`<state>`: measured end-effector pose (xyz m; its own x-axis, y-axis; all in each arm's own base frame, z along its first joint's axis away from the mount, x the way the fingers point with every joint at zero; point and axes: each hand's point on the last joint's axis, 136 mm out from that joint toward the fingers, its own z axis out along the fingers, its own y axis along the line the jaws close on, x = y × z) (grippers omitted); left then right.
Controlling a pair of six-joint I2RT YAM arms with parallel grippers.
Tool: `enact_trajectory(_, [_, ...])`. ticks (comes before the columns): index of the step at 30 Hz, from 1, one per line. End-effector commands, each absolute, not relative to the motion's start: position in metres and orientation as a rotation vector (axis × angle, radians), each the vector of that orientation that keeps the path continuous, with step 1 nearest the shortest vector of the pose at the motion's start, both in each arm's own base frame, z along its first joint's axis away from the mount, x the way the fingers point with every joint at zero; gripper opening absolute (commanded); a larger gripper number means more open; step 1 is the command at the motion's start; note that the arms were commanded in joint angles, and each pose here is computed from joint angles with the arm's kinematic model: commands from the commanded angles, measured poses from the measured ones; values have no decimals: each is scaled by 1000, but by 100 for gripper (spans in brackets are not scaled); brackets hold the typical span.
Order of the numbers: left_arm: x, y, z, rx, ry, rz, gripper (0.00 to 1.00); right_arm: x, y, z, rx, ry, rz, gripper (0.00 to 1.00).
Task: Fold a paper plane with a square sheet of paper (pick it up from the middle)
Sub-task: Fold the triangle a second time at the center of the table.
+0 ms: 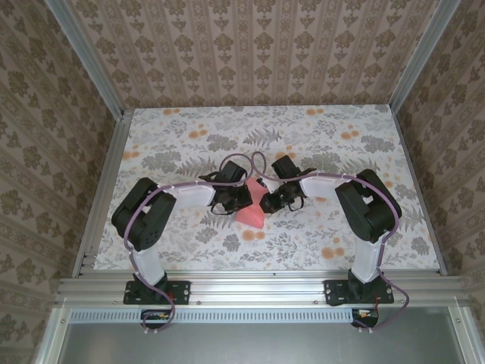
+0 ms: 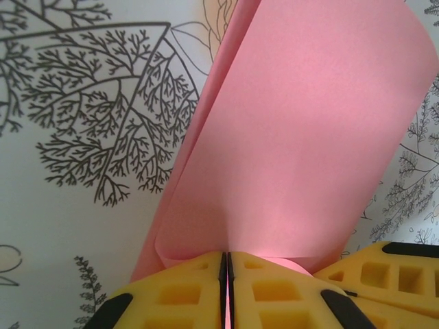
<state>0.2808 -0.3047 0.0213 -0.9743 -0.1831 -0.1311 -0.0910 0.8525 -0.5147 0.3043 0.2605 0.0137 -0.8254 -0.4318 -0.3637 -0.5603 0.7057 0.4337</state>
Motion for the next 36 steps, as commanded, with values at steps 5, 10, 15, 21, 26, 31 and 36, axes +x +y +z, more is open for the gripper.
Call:
enact_trajectory(5, [271,-314,54,-150,2817,-862,14,291,245,-6,-773,2768,711,9])
enact_trajectory(10, [257,-321,47,-191,2848,-892,12,291,245,-7,-763,2770,715,9])
enact_trajectory(15, [249,-321,26,-233,2885,-870,11,291,246,-7,-760,2771,716,9])
enact_trajectory(21, [240,-318,2,-267,2933,-829,10,290,245,-8,-762,2774,714,9])
enact_trajectory(26, [240,-313,9,-262,2918,-805,10,290,245,-7,-760,2776,713,9])
enact_trajectory(31, [244,-316,32,-218,2882,-831,11,290,245,-8,-759,2776,713,9])
enact_trajectory(36, [239,-326,47,-179,2859,-888,12,290,245,-7,-759,2773,712,9])
